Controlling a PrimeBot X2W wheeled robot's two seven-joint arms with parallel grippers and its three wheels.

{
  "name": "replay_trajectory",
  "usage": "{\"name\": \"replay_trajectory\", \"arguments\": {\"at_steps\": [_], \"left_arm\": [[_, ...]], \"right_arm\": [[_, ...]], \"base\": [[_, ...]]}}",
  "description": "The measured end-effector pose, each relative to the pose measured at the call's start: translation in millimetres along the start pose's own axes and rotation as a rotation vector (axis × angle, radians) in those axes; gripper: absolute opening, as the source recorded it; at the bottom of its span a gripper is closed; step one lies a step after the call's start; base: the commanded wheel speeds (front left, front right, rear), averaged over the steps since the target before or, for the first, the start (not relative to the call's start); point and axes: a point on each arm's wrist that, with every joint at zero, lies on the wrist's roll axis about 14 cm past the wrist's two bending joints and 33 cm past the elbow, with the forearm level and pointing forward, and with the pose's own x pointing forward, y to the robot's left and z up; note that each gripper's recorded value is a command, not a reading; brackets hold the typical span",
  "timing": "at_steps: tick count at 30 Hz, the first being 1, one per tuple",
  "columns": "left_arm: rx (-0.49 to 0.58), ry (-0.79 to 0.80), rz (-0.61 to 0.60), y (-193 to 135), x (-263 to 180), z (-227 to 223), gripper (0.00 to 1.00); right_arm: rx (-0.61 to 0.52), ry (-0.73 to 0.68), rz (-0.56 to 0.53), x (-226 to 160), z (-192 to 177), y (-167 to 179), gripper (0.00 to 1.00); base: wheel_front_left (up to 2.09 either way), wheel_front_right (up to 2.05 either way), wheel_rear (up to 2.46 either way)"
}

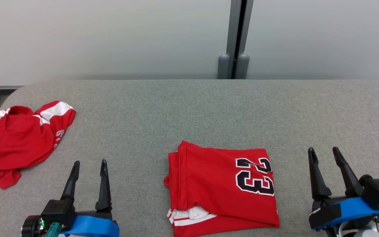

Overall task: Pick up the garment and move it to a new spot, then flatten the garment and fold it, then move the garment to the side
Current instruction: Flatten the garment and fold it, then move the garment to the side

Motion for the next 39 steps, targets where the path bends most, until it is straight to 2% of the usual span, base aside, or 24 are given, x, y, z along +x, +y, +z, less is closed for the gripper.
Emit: {"name": "replay_trajectory", "arguments": {"at_steps": [11,19,35,39], "left_arm": [[0.028,-0.029,0.061,20,-11,10,1.0],[0.036,-0.031,0.071,21,-18,10,1.0],[0.037,-0.019,0.08,22,-19,7,1.0],[0.037,-0.01,0.08,22,-18,4,1.0]], "right_arm": [[-0.001,0.04,-0.005,-23,-4,1,1.0],[0.004,0.054,0.005,-28,-4,5,1.0],[0.003,0.07,-0.002,-26,-7,2,1.0],[-0.017,0.043,0.028,-11,5,11,1.0]], "base": [[0.0,0.0,0.0],[0.0,0.0,0.0],[0.0,0.0,0.0],[0.0,0.0,0.0]]}}
